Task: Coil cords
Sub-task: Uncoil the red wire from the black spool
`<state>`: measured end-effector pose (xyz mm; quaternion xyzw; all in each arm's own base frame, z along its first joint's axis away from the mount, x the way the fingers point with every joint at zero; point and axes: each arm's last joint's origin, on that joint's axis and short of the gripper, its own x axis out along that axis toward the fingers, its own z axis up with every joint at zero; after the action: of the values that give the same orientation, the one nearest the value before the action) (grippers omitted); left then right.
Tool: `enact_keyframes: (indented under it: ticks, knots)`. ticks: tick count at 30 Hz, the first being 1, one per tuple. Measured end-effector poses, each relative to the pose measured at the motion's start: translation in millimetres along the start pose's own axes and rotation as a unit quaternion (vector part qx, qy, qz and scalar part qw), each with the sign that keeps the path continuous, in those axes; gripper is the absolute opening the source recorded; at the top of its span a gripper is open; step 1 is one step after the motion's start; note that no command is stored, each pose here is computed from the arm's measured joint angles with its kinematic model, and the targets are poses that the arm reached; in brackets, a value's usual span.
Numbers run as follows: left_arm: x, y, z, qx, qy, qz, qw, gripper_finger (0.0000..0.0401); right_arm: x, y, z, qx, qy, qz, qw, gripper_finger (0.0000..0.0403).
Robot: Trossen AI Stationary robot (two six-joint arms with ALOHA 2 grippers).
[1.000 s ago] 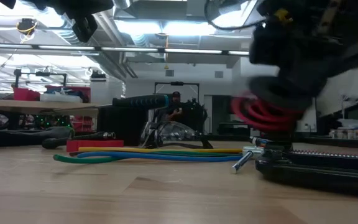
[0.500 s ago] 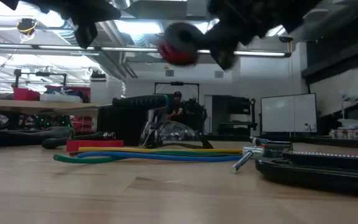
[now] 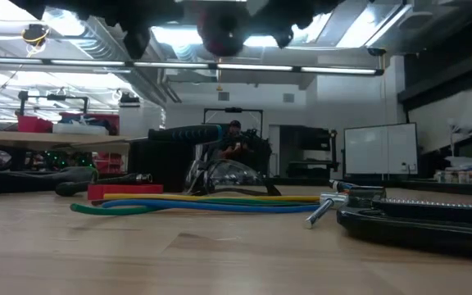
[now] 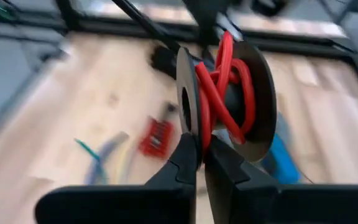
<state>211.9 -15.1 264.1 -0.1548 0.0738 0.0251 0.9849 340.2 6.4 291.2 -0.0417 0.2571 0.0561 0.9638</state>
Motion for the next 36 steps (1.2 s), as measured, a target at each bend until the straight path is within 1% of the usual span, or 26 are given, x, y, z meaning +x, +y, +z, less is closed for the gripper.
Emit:
enact_keyframes:
  ticks: [2,4,8,10,13,16,19,23,29,36]
  knots:
    - [2.4,-0.2,-0.1,0.009,-0.004,-0.001,1.000,0.0025,-0.2,-1.4,-3.8,-0.005,0.023,-0.027,0.999,0.0015]
    - [5.1,-0.2,-1.3,0.010,-0.004,-0.001,1.000,0.0048,-0.4,-2.3,-5.3,-0.007,0.032,-0.041,0.999,0.0015]
    - [12.2,1.3,-7.8,0.011,0.014,0.006,1.000,0.0098,-0.4,-2.3,-5.2,-0.016,0.033,-0.043,0.998,0.0015]
    - [15.6,2.0,-11.1,0.029,0.022,0.009,0.999,0.0118,-0.4,-2.2,-4.9,-0.016,0.031,-0.043,0.998,0.0015]
    - [19.5,2.9,-15.0,0.069,0.032,0.011,0.997,0.0133,-0.4,-2.1,-5.0,-0.016,0.031,-0.042,0.998,0.0015]
    - [23.7,3.5,-17.0,0.112,0.032,0.016,0.993,0.0135,-0.3,-1.4,-4.8,-0.016,0.030,-0.029,0.999,0.0015]
    - [28.6,3.8,-16.8,0.151,0.015,0.027,0.988,0.0130,-0.3,-1.1,-4.8,-0.015,0.029,-0.025,0.999,0.0015]
    - [34.0,3.9,-16.4,0.180,-0.004,0.039,0.983,0.0122,-0.3,-1.1,-4.7,-0.015,0.028,-0.025,0.999,0.0015]
    - [35.3,4.3,-14.9,0.193,-0.016,0.055,0.980,0.0116,-0.3,-1.1,-4.6,-0.015,0.028,-0.024,0.999,0.0015]
    - [34.8,-0.7,-16.6,0.180,-0.016,0.044,0.983,0.0115,-0.4,-1.1,-5.4,-0.015,0.033,-0.025,0.999,0.0015]
